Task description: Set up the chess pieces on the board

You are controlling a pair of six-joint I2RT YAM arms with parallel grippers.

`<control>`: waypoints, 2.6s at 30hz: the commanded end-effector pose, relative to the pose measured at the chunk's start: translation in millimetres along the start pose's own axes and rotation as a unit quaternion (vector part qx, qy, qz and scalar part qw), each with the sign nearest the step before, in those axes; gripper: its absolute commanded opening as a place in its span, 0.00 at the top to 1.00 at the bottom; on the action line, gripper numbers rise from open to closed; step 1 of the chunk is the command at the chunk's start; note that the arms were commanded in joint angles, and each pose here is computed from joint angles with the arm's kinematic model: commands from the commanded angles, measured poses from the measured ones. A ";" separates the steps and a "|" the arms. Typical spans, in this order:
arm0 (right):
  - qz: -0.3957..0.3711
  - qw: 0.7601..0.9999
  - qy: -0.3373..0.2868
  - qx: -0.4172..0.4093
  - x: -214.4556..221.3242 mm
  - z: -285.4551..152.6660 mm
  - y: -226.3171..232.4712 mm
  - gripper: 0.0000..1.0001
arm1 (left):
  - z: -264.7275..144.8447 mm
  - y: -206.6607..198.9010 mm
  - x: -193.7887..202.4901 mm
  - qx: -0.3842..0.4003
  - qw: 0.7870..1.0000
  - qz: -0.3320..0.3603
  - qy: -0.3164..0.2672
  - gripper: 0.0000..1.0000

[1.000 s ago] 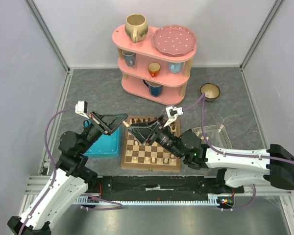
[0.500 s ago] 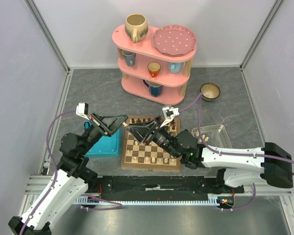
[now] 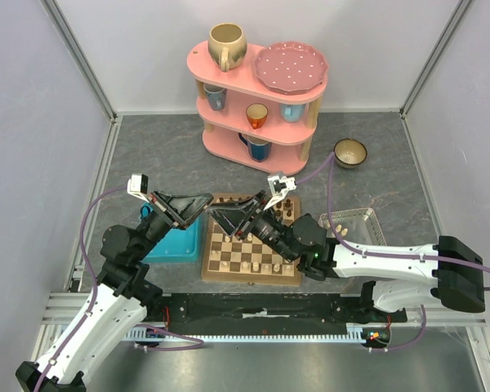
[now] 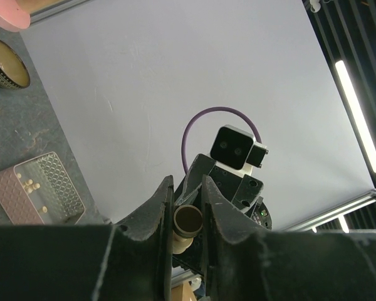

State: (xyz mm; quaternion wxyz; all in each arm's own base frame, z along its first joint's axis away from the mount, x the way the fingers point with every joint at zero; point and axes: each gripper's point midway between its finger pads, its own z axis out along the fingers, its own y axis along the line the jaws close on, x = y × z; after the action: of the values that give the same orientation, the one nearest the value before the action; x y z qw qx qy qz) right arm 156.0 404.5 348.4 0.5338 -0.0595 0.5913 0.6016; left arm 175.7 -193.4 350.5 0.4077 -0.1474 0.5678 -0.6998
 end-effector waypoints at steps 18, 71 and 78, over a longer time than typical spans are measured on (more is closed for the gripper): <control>0.013 1.000 -0.018 -0.020 -13.6 9.3 17.9 0.67 | -1.5 -18.7 -4.4 0.040 0.999 -0.020 -0.012 0.98; -0.155 0.816 0.403 0.383 -53.8 -111.1 -138.9 1.00 | -43.6 105.3 -51.9 -0.373 0.831 0.395 0.122 0.12; -0.188 0.759 0.520 0.344 16.7 -78.3 -140.9 1.00 | -70.4 135.8 -79.1 -0.429 0.816 0.368 0.119 0.21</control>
State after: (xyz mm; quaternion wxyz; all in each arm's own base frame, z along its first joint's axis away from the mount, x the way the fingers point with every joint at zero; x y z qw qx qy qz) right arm 233.7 286.0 222.1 0.2801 -0.1975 0.9322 0.1167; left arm 231.5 -113.2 234.8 0.4647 -0.0178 0.8564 -0.2245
